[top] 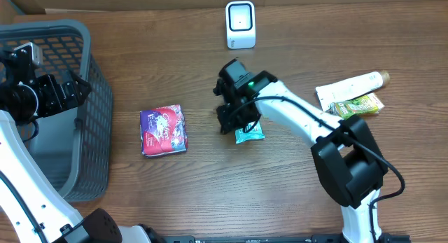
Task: Scan the item barcode
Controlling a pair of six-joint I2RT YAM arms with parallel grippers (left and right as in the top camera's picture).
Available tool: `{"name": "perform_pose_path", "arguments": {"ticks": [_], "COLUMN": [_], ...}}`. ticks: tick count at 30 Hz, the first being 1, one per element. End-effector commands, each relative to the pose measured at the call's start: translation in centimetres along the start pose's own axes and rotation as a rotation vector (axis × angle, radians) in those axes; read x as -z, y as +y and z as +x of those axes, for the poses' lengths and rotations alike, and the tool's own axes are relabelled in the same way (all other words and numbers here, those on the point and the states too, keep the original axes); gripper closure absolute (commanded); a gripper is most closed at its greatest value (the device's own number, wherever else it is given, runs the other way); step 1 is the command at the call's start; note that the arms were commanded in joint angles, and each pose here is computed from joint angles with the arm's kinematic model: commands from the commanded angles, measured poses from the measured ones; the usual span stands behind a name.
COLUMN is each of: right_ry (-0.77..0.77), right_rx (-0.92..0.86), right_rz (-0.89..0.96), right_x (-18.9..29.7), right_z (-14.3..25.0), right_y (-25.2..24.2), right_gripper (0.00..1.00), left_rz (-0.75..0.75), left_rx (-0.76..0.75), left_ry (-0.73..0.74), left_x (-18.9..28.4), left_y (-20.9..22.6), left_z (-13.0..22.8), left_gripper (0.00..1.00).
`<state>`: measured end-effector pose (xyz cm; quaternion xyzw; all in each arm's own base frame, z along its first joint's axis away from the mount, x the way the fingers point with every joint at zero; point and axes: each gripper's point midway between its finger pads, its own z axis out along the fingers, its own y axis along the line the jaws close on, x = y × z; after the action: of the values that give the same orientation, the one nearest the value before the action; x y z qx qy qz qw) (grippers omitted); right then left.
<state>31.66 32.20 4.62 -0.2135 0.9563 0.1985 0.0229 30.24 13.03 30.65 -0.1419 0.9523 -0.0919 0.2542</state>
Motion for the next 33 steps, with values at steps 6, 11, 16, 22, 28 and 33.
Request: {"name": "perform_pose_path", "arguments": {"ticks": [6,11,16,22,28,33], "right_ry": [0.043,0.107,0.13,0.096,0.036,-0.01], "right_rx": [-0.105,-0.146,-0.208,-0.285,-0.331,-0.315], "right_rz": [0.111,0.152,0.26,0.427,0.375,0.164], "right_x": [-1.5,-1.7,-0.4,1.9,3.1,5.1], "right_z": [0.7,2.0,2.7,2.3,0.5,-1.6], "right_y": [-1.9,-3.7,-7.5,-13.9,-16.1,-13.7], "right_gripper": [0.96,0.96,0.96,0.96,0.96,0.96], "left_rz": [-0.001,-0.001,-0.001,0.0,-0.001,-0.001], "left_rx": [-0.003,-0.003,-0.003,-0.003,-0.003,-0.003], "left_ry": [0.004,0.004,0.004,0.004,0.004,0.004], "left_x": [-0.2,-0.2,-0.2,-0.2,-0.2,-0.2], "left_y": [0.1,0.1,0.1,0.1,0.1,0.1], "left_z": [-0.1,-0.1,-0.1,-0.1,-0.1,-0.1], "left_gripper": [0.0,0.0,0.0,0.0,0.0,0.0]}}
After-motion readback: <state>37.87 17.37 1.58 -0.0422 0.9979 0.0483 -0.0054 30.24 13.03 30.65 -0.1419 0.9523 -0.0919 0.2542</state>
